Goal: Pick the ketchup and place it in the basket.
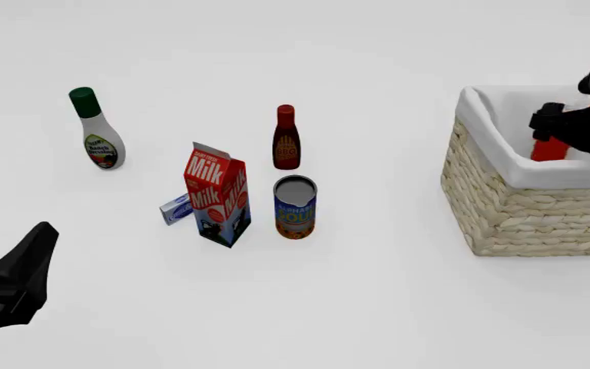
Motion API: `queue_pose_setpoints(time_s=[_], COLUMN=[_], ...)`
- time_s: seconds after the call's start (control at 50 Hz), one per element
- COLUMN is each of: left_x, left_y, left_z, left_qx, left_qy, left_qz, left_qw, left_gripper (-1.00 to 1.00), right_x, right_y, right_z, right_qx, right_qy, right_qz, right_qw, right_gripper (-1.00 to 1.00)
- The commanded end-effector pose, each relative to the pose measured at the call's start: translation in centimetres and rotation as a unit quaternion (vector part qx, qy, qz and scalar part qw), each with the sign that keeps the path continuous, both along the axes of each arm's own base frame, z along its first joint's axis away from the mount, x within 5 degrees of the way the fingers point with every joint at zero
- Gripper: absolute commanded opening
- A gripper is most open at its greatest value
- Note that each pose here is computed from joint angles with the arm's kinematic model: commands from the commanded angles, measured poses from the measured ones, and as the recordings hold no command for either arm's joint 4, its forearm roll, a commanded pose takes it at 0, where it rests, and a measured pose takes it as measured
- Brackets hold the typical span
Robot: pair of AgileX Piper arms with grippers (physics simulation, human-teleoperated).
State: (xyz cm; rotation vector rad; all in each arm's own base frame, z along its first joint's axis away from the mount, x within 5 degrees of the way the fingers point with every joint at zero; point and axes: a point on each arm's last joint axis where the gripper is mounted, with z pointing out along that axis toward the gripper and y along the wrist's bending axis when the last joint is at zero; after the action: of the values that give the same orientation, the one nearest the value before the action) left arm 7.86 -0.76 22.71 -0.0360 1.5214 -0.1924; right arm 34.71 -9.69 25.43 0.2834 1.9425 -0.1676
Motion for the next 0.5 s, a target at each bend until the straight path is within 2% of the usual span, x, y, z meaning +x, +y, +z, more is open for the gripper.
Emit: queue_pose_setpoints(time_s=[0.02,0.16,0.32,0.5], left_x=[0.0,0.0,-0.1,-0.1], left_y=[0.0,0.0,0.0,0.0], left_z=[0.0,-0.1,-0.1,-0.1], left_qx=[-0.001,-0.002,-0.003,-0.004], left_qy=[0.000,0.000,0.000,-0.001], left_qz=[0.000,0.000,0.000,0.000], left_qw=[1.0000,1.0000,1.0000,1.0000], left_gripper=[1.00,1.00,1.00,1.00], right_x=[-0.1,-0.2,-0.9,-2.8], right_y=[0.3,0.5,1.3,3.1], right_z=[0.4,1.0,2.8,5.2], right_qx=[-0.003,-0.007,-0.014,-0.024], right_qy=[-0.006,-0.009,-0.021,-0.043], right_qz=[0.004,0.008,0.017,0.039], right_qw=[1.0000,0.9999,0.9995,0.9980], right_gripper=[1.00,1.00,1.00,1.00])
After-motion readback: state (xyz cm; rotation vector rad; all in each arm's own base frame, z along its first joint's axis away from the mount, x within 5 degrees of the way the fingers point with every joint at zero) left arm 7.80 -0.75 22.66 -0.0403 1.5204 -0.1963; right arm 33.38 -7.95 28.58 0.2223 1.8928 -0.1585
